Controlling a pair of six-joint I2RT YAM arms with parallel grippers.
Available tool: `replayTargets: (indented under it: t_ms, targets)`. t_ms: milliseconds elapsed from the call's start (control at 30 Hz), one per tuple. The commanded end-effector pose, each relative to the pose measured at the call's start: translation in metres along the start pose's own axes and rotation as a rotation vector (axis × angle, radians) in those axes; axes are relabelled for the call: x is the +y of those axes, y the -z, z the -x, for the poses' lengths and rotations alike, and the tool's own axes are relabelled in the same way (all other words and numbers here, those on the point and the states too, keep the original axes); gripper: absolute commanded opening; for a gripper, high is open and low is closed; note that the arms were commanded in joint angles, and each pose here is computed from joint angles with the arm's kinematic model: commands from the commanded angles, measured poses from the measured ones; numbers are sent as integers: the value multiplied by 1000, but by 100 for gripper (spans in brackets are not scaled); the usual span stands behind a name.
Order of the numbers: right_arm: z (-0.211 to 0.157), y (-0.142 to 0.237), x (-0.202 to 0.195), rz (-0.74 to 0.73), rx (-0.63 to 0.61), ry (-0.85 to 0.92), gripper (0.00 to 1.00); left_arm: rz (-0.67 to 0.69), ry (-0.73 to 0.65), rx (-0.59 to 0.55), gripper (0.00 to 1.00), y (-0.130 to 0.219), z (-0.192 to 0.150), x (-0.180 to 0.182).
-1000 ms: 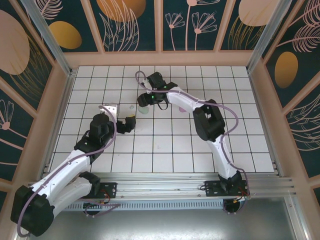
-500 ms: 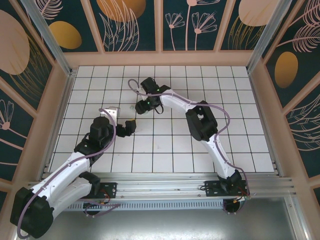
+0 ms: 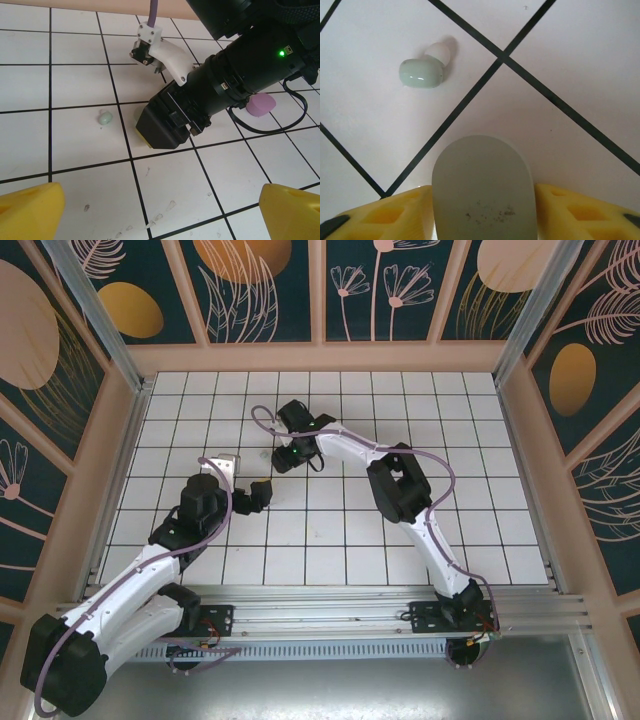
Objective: Insert wireless bluetooth earbuds into charging case
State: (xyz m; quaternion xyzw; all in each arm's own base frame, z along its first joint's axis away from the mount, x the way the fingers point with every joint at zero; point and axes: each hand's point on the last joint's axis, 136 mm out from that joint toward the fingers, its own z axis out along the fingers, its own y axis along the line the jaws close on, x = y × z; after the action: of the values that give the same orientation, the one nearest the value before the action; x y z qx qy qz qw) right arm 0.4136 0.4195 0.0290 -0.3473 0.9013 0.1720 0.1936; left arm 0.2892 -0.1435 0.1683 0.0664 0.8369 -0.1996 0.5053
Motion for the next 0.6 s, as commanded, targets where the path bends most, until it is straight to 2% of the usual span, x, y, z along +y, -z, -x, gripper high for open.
replayTargets:
  t_ms: [0,200,567]
  targets:
    - [-15,-3,-1,-24,45,39,45,19,-6,6,99,0,-1,4]
    - [-14,17,1,-11,-9,76,29,-7,-42,-9,99,1,6,-2]
    - [-22,74,11,122,-64,104,25,-174,-191,-76,99,12,21,-33]
